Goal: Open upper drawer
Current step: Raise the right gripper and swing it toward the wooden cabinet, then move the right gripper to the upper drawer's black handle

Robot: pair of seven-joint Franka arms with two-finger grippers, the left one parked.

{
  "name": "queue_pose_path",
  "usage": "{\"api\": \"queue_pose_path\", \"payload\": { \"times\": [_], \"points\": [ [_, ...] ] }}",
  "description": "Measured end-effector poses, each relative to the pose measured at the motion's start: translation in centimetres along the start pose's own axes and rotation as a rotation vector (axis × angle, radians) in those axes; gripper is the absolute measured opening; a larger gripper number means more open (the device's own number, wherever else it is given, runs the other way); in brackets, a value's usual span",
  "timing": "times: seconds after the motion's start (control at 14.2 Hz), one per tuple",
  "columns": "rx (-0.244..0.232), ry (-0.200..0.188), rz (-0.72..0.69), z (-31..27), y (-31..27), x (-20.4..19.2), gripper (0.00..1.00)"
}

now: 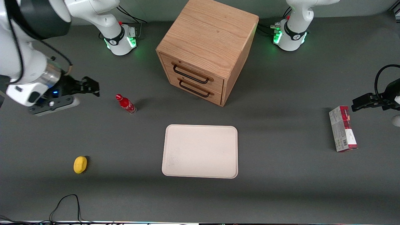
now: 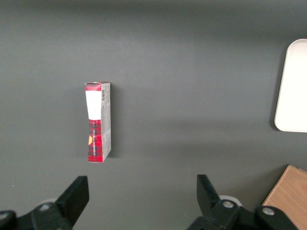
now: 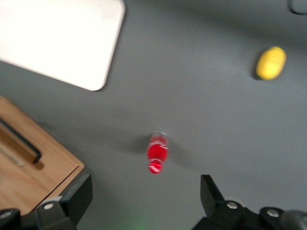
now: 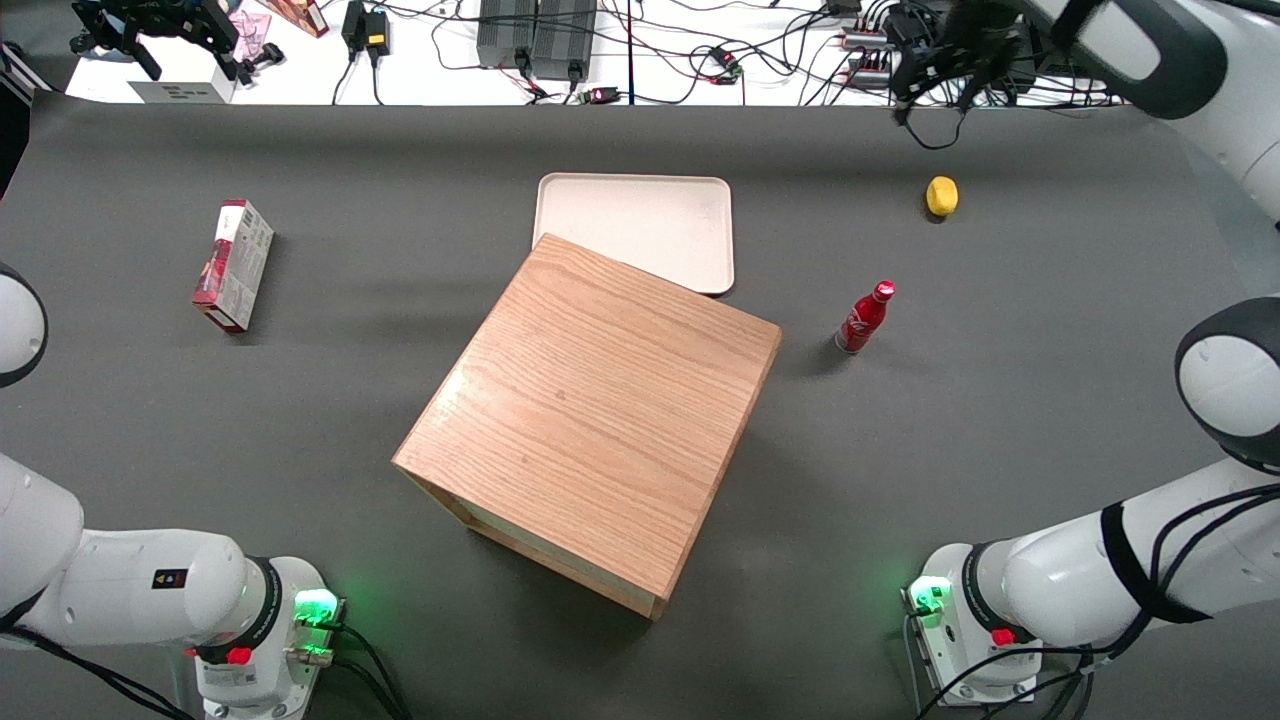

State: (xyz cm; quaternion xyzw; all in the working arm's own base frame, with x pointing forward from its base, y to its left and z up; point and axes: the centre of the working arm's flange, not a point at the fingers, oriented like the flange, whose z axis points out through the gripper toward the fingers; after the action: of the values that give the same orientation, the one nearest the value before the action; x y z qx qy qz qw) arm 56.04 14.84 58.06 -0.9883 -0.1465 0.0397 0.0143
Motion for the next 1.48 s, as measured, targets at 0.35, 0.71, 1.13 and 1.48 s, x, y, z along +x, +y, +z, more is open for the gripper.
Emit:
{"api": "queue_pose_path", "payload": {
  "times": [0.35,0.71,1.13,1.48],
  "points": [
    [-0.015,-0.033,-0.229,2.1,-13.6,-0.2,1.0],
    [-0.039,-0.054,-0.402,4.3,-24.2,-1.1,1.0],
    [-0.046,-0.036,-0.53,5.1,-30.4,-2.5,1.0],
    [0.014,-0.04,-0.62,5.9,-30.4,-1.8,1.0]
  ]
}}
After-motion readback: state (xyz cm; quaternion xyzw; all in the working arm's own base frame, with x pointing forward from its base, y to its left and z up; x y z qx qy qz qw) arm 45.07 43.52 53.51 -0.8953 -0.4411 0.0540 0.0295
